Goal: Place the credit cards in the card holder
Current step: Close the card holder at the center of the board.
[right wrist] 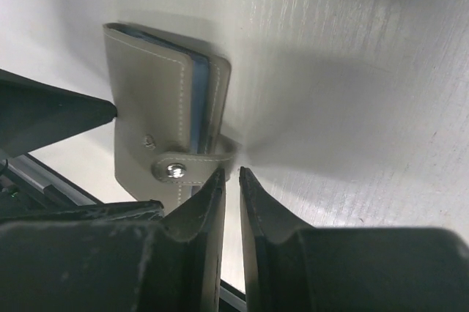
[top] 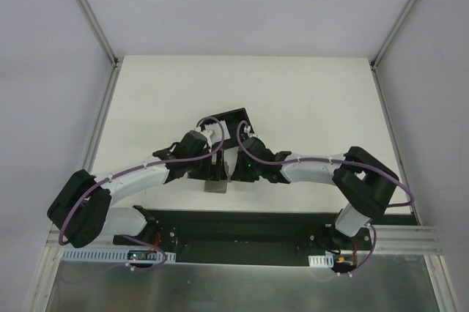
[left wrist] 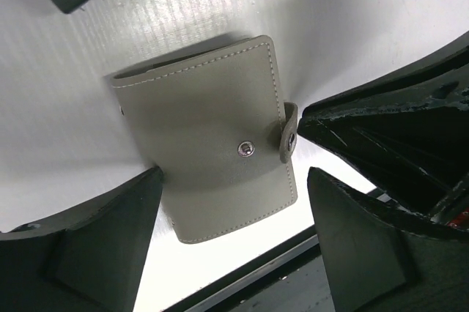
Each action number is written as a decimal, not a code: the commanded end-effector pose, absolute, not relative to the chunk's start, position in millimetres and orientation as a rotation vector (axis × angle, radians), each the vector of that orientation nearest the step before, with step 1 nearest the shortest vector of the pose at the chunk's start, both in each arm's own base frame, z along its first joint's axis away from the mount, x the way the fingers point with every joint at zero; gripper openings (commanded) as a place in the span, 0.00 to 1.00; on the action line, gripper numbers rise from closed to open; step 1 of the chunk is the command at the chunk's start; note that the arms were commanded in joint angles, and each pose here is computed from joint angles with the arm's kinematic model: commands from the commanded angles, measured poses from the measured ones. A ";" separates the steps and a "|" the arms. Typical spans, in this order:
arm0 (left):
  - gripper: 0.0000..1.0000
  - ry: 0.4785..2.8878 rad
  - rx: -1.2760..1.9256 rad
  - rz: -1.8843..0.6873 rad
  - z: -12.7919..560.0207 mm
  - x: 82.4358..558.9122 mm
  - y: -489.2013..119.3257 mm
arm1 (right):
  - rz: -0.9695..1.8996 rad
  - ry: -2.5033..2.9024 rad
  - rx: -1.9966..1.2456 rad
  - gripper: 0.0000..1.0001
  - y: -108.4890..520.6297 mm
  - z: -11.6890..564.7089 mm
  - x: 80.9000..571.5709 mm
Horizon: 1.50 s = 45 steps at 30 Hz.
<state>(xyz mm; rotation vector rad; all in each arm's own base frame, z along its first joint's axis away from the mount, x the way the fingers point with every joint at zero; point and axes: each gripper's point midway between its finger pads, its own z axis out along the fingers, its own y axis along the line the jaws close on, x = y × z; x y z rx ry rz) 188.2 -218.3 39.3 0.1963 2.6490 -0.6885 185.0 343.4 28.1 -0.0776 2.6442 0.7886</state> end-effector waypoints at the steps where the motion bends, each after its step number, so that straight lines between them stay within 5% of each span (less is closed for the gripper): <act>1: 0.81 2.734 0.113 -0.539 20.2 173.1 -191.2 | 0.833 2.637 -0.080 0.16 354.6 37.0 188.1; 11: 0.94 2.619 0.026 -0.515 40.4 182.3 -179.9 | 0.836 2.594 -0.066 0.17 349.7 49.3 190.6; 23: 0.91 2.800 0.128 -0.521 3.3 156.9 -183.0 | 0.868 2.564 -0.059 0.18 352.7 58.1 193.2; 32: 0.50 2.848 0.147 -0.498 -7.9 148.7 -178.6 | 0.883 2.570 -0.062 0.19 356.4 55.3 192.2; 45: 0.41 2.864 0.081 -0.511 -10.6 144.2 -181.5 | 0.936 2.590 -0.115 0.20 374.7 53.7 185.7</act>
